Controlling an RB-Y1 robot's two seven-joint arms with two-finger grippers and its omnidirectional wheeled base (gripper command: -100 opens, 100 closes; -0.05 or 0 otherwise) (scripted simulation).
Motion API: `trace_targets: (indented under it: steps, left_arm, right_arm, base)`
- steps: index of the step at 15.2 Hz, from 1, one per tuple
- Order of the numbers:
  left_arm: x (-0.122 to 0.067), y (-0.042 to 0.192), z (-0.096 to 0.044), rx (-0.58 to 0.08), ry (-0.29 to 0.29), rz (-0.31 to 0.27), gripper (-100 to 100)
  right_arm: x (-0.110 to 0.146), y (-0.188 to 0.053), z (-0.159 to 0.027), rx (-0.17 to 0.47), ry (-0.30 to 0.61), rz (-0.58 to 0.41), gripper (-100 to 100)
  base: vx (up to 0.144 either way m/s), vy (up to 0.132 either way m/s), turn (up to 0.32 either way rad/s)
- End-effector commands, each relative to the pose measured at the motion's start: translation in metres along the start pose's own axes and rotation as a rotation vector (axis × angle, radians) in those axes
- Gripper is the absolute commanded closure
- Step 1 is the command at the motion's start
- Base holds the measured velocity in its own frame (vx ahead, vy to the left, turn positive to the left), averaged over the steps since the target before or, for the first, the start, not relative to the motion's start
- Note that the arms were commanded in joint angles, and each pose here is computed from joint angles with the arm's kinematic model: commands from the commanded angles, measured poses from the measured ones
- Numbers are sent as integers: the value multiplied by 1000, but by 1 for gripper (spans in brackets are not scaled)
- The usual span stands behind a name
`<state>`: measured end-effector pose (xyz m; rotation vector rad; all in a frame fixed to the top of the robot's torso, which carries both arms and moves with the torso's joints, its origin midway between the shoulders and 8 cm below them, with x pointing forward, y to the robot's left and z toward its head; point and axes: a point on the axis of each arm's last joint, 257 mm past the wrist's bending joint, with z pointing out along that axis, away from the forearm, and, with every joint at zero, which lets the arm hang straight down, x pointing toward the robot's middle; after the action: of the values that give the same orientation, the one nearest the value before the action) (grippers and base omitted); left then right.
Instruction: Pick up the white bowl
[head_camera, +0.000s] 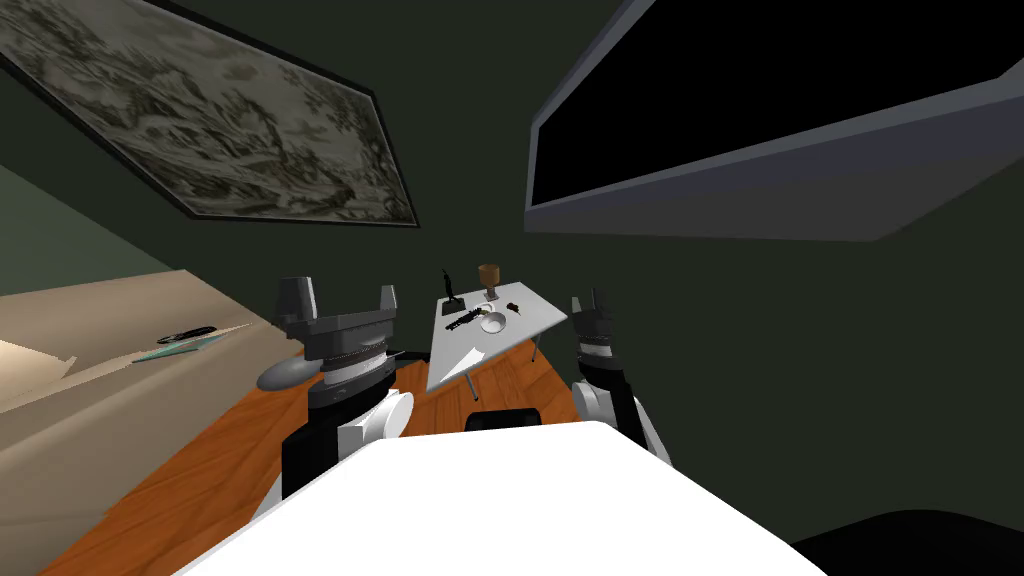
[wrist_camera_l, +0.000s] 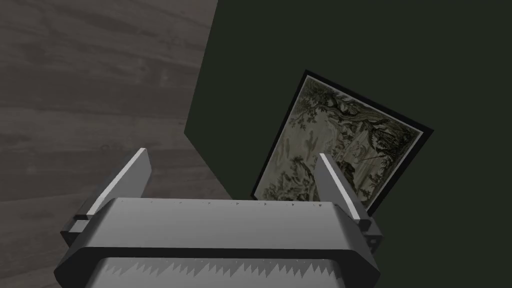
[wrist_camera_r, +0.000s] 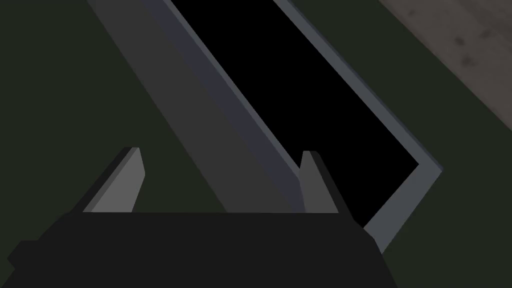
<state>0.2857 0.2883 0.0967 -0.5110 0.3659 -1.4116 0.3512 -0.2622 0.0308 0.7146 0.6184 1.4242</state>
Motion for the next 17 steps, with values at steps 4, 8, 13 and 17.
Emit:
trace_targets:
  steps: [4,8,13,17]
  left_arm:
    - [0,0,0,0,0,0,0]
    - [0,0,0,0,0,0,0]
    - [0,0,0,0,0,0,0]
    - [0,0,0,0,0,0,0]
  right_arm:
    - [12,-20,-6,50,97,-83,-100]
    - [23,-52,-19,125,209,-207,-100]
    - [28,-81,-34,185,309,-319,-100]
    - [27,-113,-53,250,414,-448,-100]
  base:
    - [-76,-8,106]
    - [-79,14,153]
    - [-38,37,144]
    - [-36,47,183]
